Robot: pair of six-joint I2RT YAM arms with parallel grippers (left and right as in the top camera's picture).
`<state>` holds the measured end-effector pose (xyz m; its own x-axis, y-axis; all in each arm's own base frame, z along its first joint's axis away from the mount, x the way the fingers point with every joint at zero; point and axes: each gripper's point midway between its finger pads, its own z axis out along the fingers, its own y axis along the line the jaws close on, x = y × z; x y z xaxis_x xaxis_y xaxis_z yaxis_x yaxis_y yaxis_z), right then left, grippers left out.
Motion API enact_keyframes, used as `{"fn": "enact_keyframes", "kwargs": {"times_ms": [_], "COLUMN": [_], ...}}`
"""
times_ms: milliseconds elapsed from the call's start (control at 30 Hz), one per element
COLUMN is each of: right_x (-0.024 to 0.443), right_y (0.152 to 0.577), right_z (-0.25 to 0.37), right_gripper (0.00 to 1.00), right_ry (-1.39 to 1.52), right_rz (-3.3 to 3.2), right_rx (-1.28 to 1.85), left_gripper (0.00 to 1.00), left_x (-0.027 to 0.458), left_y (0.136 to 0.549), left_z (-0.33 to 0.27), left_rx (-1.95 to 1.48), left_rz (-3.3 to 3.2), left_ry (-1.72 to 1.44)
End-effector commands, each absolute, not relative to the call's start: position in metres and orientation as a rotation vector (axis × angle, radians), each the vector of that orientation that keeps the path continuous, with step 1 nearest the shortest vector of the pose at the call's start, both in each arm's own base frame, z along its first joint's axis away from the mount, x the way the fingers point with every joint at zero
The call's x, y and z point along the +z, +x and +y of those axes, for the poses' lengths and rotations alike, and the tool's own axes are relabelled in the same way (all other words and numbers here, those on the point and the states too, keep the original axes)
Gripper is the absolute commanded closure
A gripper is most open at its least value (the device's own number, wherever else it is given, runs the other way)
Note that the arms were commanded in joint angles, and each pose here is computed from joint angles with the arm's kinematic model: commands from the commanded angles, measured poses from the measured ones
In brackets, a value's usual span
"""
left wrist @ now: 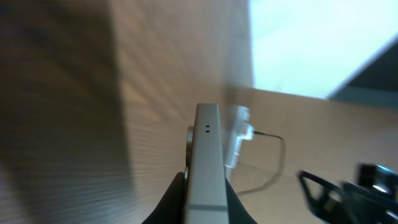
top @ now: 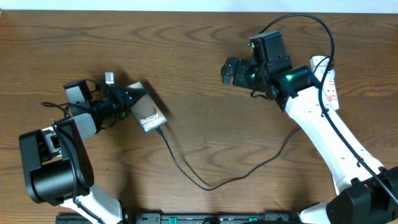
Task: Plug charger to phone and switch on socket
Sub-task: 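Lower the phone with the left gripper toward the table center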
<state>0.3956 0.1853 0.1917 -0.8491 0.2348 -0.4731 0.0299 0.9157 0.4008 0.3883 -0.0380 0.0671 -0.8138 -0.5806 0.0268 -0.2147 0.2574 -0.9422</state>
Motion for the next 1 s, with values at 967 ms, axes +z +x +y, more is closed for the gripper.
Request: {"fn": "enact_keyframes", "kwargs": {"times_ms": [967], "right_x": [0.195], "right_y": [0.396], "right_z": [0.186], "right_gripper": [0.01], "right_ry": [0.167], "right_rz": [2.538], "right_rx": [0.503], "left_gripper": [0.76], "left_x": [0.006], "left_y": [0.368], "left_z": [-0.004], "left_rx": [-1.098], "left_rz": [2.441], "left_ry": [-1.003]}}
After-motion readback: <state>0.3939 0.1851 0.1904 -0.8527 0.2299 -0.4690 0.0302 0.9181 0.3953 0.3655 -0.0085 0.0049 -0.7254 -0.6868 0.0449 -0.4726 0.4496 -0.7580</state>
